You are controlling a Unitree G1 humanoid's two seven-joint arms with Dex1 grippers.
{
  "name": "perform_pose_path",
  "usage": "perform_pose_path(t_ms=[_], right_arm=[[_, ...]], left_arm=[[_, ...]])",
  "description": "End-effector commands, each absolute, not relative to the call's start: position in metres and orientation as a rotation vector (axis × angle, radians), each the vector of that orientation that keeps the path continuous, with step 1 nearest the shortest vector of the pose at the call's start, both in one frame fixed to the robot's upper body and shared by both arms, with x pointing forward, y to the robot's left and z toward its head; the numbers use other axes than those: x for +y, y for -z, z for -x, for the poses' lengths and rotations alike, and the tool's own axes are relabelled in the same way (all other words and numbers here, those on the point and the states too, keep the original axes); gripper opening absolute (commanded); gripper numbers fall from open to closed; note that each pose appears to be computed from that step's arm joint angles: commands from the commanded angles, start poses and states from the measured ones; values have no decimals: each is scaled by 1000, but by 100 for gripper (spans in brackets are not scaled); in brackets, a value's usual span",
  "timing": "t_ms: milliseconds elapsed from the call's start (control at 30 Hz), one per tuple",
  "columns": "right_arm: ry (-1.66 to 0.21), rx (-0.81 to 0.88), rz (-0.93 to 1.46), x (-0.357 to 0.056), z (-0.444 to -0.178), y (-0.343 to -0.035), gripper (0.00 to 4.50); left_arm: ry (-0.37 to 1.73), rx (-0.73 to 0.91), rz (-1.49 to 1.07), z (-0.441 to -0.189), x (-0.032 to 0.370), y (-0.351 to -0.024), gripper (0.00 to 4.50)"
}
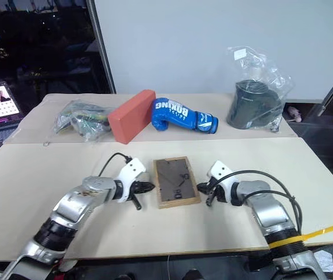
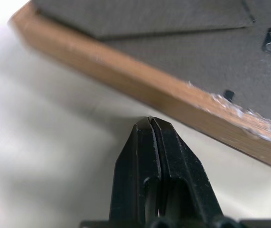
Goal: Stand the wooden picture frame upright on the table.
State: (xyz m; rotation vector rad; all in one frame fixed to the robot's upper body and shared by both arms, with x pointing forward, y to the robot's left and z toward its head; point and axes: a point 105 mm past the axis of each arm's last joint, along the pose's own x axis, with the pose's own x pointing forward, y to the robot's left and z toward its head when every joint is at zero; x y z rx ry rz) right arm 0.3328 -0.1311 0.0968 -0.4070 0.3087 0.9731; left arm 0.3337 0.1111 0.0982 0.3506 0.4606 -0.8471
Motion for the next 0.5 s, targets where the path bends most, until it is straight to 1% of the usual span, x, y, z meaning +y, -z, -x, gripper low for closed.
perform_pose_path(t_ms=[33, 133, 233, 267, 367, 400, 433, 467, 500], right_arm=[[-1030, 262, 415, -111, -328, -108, 0], [-1044, 255, 421, -104, -329, -110, 0], [-1024, 280, 466, -113, -332, -108, 0], [-1009, 291, 484, -120, -334, -107, 0], [-963, 307, 514, -139, -340, -109, 0], [-948, 311, 522, -147, -342, -110, 0], [-925, 315, 534, -156, -345, -112, 0], [-911, 316, 541, -162, -347, -113, 0], [-901, 319, 547, -166, -349, -114, 0]], left_arm=[[812, 608, -311, -313, 138, -73, 8], [825, 632, -272, -298, 138, -71, 8], [782, 631, -217, -295, 142, -72, 8], [740, 616, -168, -299, 145, -76, 8], [584, 544, 111, -316, 158, -100, 8], [580, 577, 222, -313, 161, -105, 8], [634, 642, 391, -307, 161, -107, 58], [686, 681, 506, -301, 160, -111, 75], [750, 663, 574, -297, 157, -123, 109]])
